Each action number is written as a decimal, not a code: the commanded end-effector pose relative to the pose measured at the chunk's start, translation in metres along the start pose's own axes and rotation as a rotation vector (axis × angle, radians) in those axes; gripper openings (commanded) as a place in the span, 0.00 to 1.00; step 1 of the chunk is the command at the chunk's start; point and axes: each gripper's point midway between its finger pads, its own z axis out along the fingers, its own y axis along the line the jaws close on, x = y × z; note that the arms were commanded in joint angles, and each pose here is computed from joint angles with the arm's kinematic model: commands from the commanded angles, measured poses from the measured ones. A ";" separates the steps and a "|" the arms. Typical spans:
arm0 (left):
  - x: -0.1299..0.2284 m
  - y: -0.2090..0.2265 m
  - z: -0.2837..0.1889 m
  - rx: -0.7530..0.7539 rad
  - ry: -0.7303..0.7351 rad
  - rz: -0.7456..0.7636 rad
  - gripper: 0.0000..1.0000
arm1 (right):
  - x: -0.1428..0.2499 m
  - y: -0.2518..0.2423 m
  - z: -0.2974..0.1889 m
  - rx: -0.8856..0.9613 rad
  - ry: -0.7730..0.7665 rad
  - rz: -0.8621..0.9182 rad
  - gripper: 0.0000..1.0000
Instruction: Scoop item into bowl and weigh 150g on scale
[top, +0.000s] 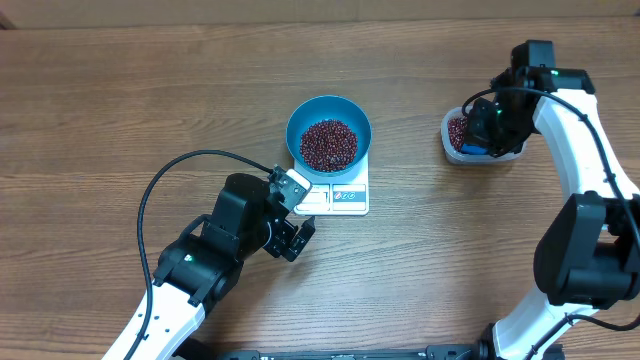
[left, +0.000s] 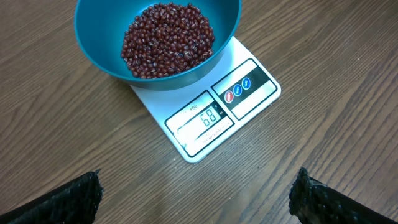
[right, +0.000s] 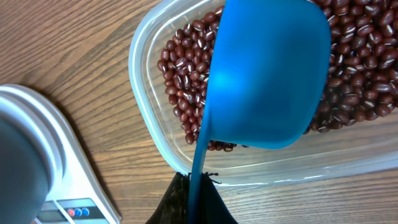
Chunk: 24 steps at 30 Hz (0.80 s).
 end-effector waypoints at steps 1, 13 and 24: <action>0.003 -0.001 0.003 0.000 0.010 -0.005 1.00 | -0.002 0.008 -0.011 -0.088 -0.019 -0.058 0.04; 0.003 -0.001 0.003 0.000 0.010 -0.005 0.99 | 0.002 -0.001 -0.026 -0.257 0.006 -0.131 0.04; 0.003 -0.001 0.003 0.000 0.010 -0.005 0.99 | 0.006 -0.003 -0.033 -0.328 0.012 -0.181 0.04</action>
